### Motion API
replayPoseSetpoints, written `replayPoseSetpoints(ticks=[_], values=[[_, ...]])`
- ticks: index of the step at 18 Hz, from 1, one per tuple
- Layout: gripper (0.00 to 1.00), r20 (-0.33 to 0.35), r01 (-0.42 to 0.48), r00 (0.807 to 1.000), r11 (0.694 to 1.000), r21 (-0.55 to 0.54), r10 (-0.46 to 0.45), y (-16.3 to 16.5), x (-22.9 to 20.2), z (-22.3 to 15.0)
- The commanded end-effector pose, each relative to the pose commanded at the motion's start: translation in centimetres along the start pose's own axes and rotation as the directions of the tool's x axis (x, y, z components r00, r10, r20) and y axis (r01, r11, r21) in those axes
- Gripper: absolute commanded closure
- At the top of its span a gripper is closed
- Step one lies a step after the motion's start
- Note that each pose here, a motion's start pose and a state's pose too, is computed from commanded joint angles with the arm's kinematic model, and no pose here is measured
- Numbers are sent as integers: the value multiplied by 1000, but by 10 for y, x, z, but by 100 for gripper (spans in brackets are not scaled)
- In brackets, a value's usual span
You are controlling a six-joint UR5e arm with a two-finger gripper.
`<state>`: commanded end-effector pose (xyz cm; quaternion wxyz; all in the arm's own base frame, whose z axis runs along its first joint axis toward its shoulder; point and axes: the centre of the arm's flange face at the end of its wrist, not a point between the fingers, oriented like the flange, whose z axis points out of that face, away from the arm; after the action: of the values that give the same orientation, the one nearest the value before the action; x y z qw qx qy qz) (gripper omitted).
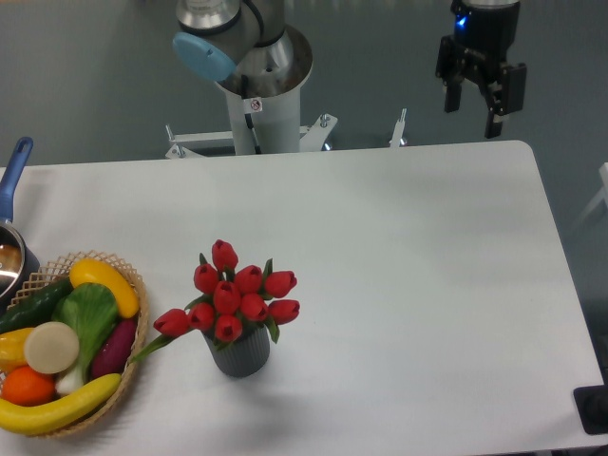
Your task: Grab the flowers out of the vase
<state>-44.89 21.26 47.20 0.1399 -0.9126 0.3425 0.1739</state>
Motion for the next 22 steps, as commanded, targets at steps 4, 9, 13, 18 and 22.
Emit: replayPoseSetpoints(ticks=[4,9,13,18,22], values=[[0,9,-5,1000,1000,5,5,-3,-2,-2],[0,9,-3,1000,1000,7,3,-7,1,-4],[0,12,62,998,998,13,-62,-15,-1,-3],[0,33,138,990,990,33,-139,-27,-4,9],[0,22,279,959,953,114,-283,-41,-2,29]])
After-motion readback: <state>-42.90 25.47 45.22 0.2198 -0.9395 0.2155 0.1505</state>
